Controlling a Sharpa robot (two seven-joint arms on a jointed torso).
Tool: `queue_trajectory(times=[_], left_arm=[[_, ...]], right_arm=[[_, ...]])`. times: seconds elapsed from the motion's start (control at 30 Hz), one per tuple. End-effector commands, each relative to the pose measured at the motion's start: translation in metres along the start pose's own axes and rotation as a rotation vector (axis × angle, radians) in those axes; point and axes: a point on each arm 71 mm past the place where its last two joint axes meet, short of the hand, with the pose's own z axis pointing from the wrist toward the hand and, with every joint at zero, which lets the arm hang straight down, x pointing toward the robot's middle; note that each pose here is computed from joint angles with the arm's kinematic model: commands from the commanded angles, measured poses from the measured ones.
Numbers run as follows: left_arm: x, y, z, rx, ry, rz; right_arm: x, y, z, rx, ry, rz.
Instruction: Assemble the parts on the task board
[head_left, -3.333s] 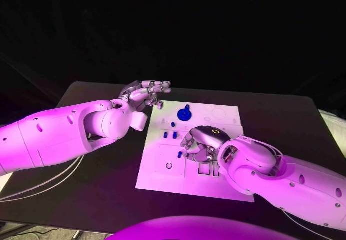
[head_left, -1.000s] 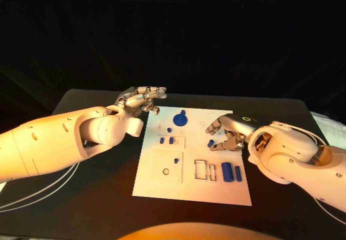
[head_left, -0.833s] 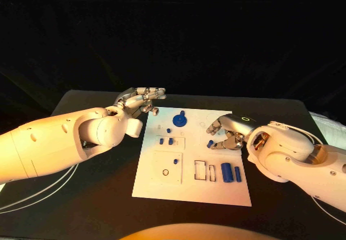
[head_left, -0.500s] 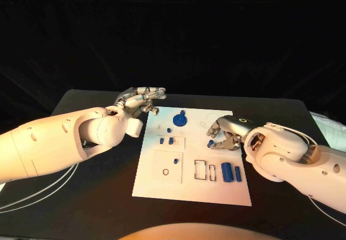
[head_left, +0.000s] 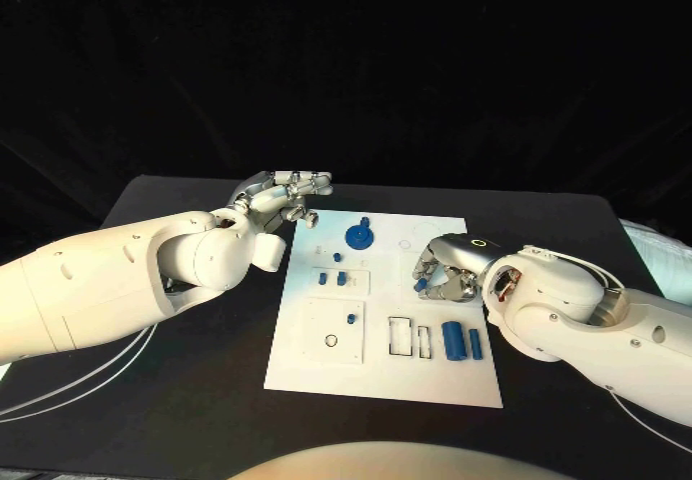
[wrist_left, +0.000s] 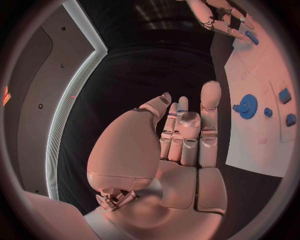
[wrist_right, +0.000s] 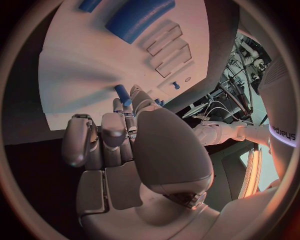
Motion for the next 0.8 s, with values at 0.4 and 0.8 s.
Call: queue_trajectory(times=[0.4,0.8], left_arm=[[0.0037,-0.0005,0.0002,0.005,0.028,-0.001],[0.0031,-0.0006,0.0001,0.005,0.029,0.001]], right_arm=[[0.0064,0.0024,0.0047,-0.009,-0.051,0.003],[-0.0006,0.008,-0.0037,-0.04,-0.131,0.025]])
